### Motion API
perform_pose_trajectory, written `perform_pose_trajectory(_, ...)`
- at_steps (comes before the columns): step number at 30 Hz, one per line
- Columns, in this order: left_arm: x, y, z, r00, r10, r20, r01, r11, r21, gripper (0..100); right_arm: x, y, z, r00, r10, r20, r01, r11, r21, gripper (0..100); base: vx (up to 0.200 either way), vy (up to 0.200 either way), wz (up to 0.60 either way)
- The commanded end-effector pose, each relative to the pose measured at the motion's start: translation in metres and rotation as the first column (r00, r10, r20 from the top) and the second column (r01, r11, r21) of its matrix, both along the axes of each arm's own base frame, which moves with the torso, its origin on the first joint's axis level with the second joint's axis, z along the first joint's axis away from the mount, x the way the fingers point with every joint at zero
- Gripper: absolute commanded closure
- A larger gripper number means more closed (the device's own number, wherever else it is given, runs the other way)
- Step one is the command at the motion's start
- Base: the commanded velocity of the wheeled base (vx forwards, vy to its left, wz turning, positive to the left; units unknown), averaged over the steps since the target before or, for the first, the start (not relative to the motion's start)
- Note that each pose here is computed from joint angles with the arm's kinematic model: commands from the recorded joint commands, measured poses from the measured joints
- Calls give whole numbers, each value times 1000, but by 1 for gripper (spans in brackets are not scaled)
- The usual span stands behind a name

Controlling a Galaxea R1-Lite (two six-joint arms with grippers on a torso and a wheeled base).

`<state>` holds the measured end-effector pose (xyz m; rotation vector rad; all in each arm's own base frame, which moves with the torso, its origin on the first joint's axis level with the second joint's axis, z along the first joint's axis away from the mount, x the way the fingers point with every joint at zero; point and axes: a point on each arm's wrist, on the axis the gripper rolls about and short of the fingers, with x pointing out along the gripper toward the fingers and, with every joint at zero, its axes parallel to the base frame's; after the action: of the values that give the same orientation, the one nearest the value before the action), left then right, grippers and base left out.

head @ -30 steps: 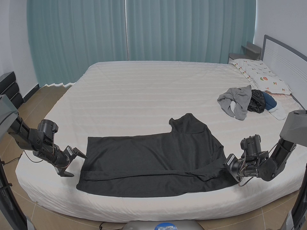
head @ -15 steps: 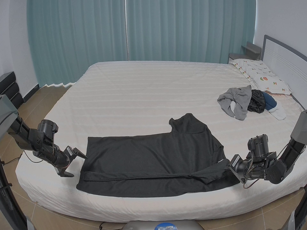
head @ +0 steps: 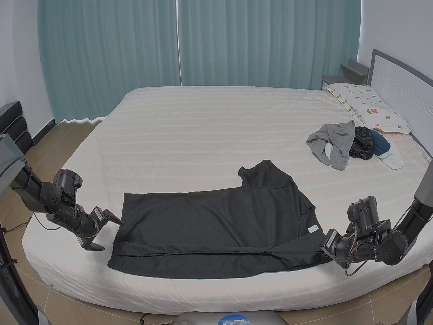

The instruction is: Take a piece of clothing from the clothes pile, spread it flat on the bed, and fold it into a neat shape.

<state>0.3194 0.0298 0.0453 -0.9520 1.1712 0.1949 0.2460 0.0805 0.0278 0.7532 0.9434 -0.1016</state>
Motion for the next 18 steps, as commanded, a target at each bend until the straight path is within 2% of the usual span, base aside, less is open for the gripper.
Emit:
perform_pose_trajectory(1,0,0,0,1000,1,-1,-1,1000,0,0,1,0,-13,999,18,-42,-19,1000,-25,0,0,0,0)
perform_pose_trajectory(9,0,0,0,1000,1,0,-1,1000,1,0,32,-19,2,996,-60,60,59,998,5,0,0,0,0)
perform_pose_trajectory(15,-4,-3,3,1000,-13,7,13,1000,4,0,55,-33,12,993,-29,118,19,996,83,0,0,0,0)
perform_pose_trajectory(18,-7,-11,4,999,-41,2,41,999,4,0,63,-35,16,990,-19,138,3,994,110,0,0,0,0)
